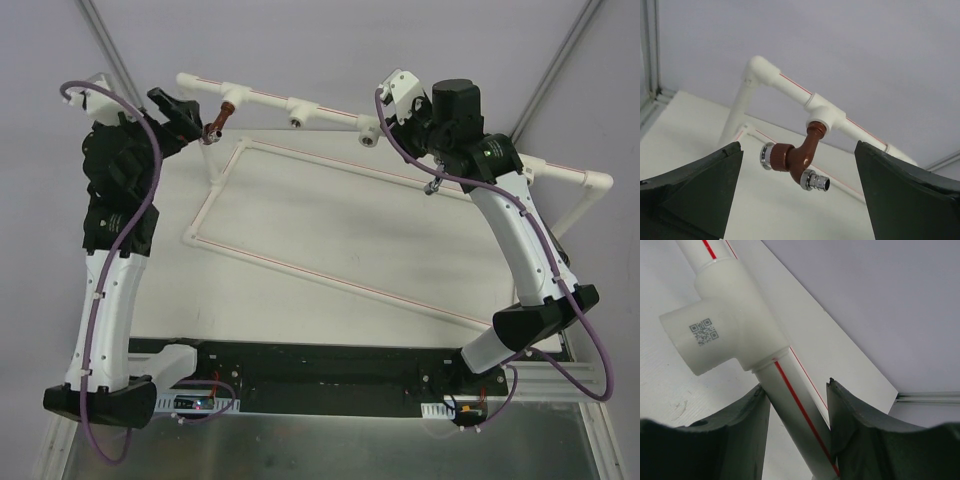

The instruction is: Install the water faucets

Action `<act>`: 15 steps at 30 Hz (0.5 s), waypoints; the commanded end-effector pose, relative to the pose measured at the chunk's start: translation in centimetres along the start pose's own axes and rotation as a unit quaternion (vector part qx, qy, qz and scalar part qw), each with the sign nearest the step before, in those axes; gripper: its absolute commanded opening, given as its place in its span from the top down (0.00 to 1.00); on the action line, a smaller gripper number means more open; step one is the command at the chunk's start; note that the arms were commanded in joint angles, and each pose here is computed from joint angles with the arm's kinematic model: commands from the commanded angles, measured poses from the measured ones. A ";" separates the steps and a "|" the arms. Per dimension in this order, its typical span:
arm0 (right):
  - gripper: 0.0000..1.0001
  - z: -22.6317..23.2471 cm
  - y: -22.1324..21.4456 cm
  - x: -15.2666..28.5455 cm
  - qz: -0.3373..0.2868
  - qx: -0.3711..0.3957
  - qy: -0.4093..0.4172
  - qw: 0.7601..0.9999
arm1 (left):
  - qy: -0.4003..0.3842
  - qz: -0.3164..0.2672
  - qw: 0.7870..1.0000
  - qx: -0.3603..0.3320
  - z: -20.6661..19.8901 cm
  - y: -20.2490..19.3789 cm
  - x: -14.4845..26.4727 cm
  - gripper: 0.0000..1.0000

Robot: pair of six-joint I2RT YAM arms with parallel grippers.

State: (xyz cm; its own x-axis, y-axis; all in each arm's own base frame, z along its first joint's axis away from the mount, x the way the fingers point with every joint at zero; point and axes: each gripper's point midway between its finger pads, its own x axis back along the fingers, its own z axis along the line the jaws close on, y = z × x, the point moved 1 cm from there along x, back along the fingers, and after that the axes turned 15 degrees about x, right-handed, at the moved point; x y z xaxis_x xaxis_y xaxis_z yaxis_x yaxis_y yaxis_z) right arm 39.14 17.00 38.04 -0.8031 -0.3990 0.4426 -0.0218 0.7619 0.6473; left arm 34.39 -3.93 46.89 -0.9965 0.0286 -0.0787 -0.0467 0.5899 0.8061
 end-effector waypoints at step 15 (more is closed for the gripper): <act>1.00 4.6 -2.5 -2.8 0.048 -0.070 0.073 0.994 | 0.039 0.100 0.818 0.565 2.9 -6.6 -4.5 0.08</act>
State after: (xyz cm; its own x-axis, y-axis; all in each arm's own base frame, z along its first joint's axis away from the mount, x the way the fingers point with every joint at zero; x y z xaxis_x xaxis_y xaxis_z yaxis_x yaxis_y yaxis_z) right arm 39.31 17.15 38.00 -0.8032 -0.4020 0.4395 -0.0239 0.7590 0.6506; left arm 37.65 -3.19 37.37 -0.9783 0.0361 0.2042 0.0294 0.9989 -0.0358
